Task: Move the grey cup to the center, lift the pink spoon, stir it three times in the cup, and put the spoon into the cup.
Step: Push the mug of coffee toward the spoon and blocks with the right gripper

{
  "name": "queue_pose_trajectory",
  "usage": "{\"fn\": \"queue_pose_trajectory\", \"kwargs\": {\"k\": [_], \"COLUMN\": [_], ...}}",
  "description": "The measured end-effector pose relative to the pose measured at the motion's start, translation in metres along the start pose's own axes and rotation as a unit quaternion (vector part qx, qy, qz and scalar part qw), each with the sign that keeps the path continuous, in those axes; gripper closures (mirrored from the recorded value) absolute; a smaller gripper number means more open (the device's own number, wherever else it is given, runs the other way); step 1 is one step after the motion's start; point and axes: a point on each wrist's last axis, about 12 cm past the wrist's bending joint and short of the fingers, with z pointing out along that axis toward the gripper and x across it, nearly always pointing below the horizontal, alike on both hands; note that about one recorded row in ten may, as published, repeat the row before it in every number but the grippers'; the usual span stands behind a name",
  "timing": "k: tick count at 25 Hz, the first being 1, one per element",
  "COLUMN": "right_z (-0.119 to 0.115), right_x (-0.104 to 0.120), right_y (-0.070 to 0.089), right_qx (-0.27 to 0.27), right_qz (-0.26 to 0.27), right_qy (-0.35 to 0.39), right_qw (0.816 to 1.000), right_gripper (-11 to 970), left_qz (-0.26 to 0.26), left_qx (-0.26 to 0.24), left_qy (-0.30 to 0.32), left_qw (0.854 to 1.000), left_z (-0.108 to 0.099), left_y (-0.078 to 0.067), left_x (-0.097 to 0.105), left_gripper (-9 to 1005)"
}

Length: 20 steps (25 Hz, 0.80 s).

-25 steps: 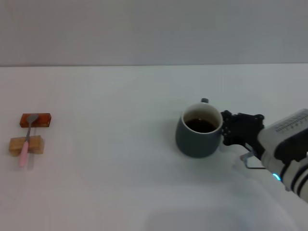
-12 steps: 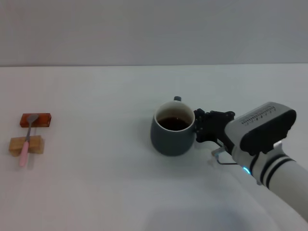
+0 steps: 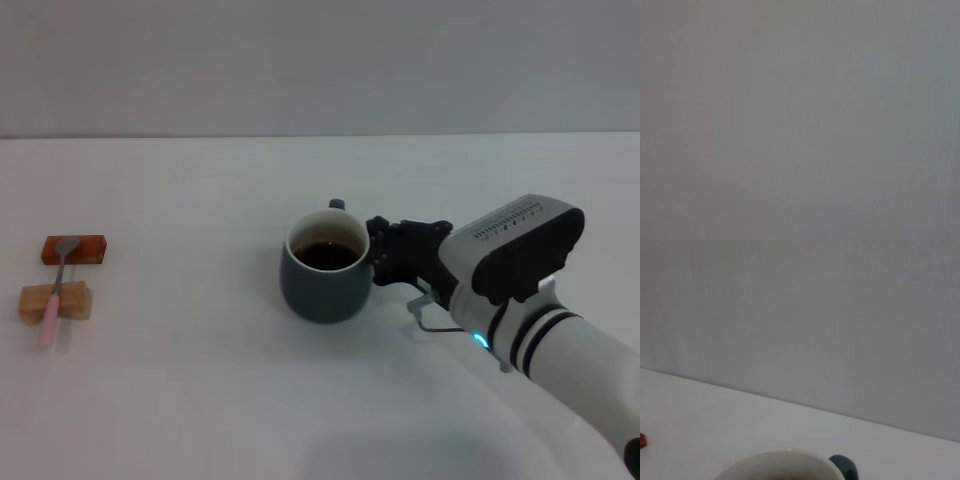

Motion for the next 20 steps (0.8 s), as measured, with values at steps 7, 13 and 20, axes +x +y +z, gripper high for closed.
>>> {"fn": "queue_pose_trajectory", "kwargs": {"k": [7,13,20], "right_z": [0.006,0.004,-0.005], "right_x": [-0.004,-0.006,-0.006], "right_y": [0.008,-0.005,-0.032], "right_qx": [-0.02,-0.001,0.042], "right_qz": [0.013,0.012,0.007], "right_qy": [-0.001,-0.029,-0.076], "right_qw": [1.0,0.999,0.996], "right_gripper": [927,927,926], "left_qz": [-0.002,-0.023,-0.045], "left_qx": [0.007,0.013,0.038], "left_qy": [-0.011,-0.01,-0.003], "left_qw": [1.0,1.0,0.998], "left_z": [-0.005,-0.007,-0.007], "left_y": [0.001,-0.003,-0.021], "left_x": [-0.002,0.001,0.008], "left_gripper": [564,564,565]}}
